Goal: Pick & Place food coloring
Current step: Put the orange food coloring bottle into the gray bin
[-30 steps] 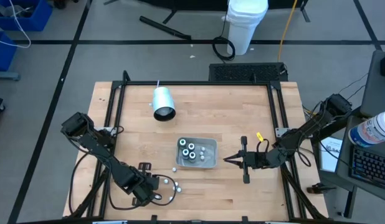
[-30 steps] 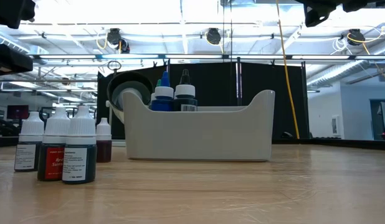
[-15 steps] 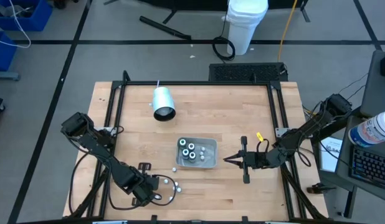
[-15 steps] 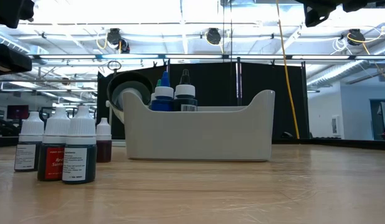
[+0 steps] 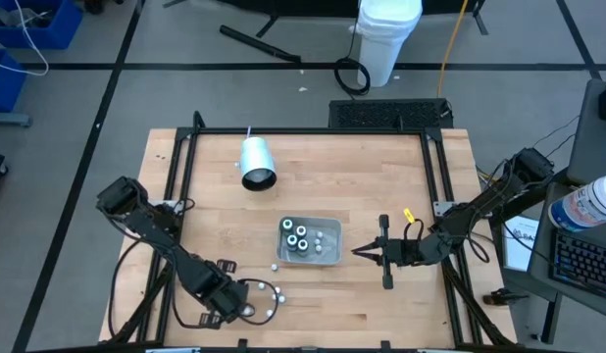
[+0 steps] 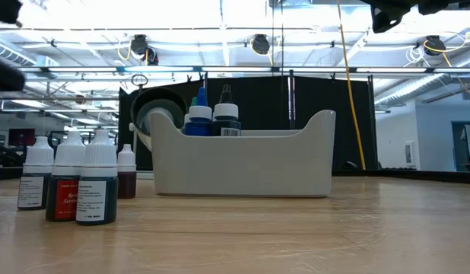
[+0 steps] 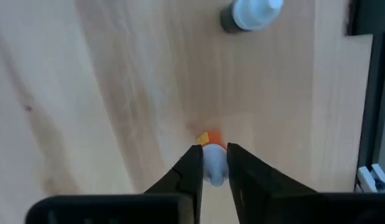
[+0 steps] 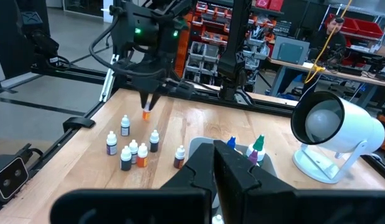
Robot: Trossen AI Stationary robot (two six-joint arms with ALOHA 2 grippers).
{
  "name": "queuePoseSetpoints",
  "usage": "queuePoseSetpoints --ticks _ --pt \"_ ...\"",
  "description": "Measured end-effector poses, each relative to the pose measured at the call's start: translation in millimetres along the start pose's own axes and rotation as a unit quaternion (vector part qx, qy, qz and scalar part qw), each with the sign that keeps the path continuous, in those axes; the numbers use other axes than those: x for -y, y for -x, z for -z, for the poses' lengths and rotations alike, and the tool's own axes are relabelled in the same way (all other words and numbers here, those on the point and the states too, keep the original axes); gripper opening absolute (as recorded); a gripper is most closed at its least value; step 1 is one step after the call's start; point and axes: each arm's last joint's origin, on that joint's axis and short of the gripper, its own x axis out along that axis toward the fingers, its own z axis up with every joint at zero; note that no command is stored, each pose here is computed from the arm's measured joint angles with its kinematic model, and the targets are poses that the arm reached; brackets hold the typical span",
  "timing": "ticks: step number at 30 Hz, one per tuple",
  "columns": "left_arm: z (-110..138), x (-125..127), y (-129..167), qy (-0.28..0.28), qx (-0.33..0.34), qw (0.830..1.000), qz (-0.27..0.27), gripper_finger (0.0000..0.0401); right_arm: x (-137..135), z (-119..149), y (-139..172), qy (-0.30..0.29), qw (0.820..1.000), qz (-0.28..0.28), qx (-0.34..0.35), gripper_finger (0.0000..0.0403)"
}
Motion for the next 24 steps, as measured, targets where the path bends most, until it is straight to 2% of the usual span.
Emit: queuePoseSetpoints --ticks 7,14,20,24 --pt "-13.8 -1.0 26.5 -0.033 0.005 0.999 -0.016 0.0051 -0.1 0.5 0.0 -0.016 1.0 0.0 -0.002 0.0004" --pt "-32.8 -3.4 81.7 -0.049 0.036 0.995 -0.073 0.006 -0.1 1.8 0.0 -0.021 1.0 0.0 -0.008 0.0004" --pt "-47.4 -25.4 125.2 -0.022 0.061 0.99 -0.124 0.0051 -0.2 4.0 0.1 -0.025 1.0 -0.001 -0.018 0.0004" --pt "-59.9 -40.8 140.3 -0.027 0.092 0.988 -0.124 0.0056 -0.4 5.0 0.1 -0.036 0.999 -0.001 -0.022 0.0004"
